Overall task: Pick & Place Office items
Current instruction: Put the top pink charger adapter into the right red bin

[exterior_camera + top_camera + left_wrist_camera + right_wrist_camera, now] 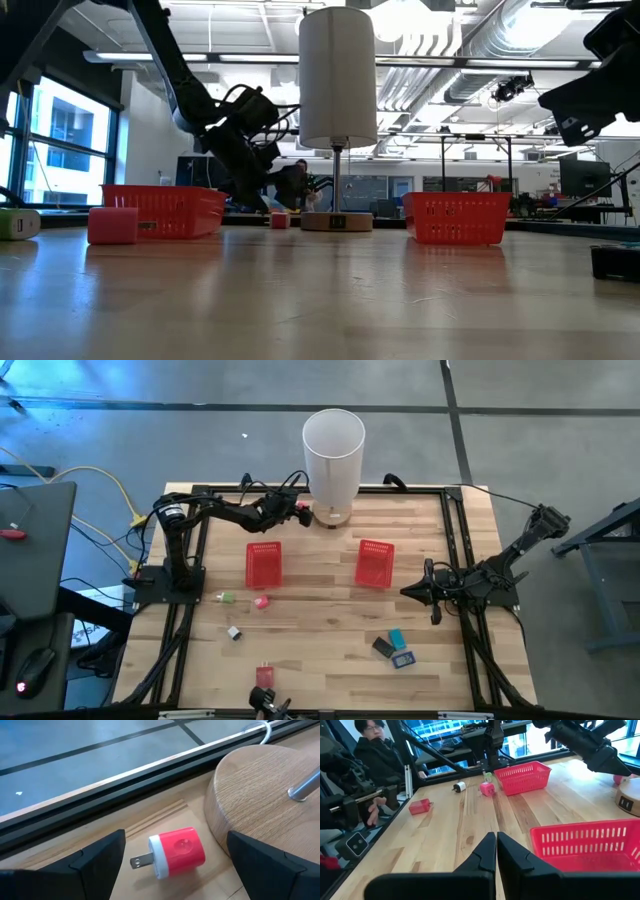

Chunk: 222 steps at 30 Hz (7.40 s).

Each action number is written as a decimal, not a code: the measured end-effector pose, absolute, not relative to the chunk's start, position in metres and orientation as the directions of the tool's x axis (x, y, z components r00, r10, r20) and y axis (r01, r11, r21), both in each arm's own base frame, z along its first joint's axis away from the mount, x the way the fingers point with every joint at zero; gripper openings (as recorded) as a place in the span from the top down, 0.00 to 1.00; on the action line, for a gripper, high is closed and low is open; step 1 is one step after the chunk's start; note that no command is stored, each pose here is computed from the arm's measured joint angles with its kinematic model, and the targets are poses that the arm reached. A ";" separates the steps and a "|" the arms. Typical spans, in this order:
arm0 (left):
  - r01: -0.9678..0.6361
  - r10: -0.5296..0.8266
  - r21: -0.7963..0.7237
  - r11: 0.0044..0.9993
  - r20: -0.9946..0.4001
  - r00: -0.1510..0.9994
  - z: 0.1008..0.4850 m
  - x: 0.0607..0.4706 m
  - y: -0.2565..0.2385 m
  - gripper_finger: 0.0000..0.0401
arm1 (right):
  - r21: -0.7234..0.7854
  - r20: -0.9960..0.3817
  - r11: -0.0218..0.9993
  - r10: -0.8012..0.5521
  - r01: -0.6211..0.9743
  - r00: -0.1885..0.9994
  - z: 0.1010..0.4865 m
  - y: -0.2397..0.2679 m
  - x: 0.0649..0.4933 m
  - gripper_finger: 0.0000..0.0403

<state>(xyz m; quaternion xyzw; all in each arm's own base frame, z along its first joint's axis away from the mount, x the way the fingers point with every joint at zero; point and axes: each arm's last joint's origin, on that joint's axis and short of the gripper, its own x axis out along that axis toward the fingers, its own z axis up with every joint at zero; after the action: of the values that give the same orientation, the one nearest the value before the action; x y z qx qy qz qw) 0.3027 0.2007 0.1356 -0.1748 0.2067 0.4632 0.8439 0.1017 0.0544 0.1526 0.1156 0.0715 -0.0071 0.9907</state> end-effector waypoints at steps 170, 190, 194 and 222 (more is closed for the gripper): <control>-0.250 0.304 0.191 0.949 -0.348 0.887 0.269 0.297 -0.017 0.37 | 0.601 -0.015 0.798 0.064 -0.042 0.998 0.166 0.062 0.110 0.67; -0.027 0.120 0.462 0.886 -0.174 0.977 0.285 0.298 -0.064 0.37 | 0.825 -0.066 0.555 -0.086 0.103 0.994 0.166 0.069 0.157 0.37; -0.019 0.112 0.467 0.884 -0.174 0.978 0.281 0.303 -0.065 0.37 | 0.761 -0.073 0.632 -0.139 0.145 0.988 0.178 0.069 0.183 0.37; -0.109 0.242 0.451 0.886 -0.249 0.938 0.248 0.318 -0.073 0.37 | 0.652 -0.119 0.754 -0.010 0.086 0.993 0.196 0.047 0.271 0.37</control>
<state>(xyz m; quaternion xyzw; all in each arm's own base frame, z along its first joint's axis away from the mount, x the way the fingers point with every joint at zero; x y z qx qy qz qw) 0.3182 -0.0732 0.2484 0.2208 0.1510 0.0914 0.9592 0.2715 0.0470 0.1956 0.3500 0.0541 -0.0255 0.9348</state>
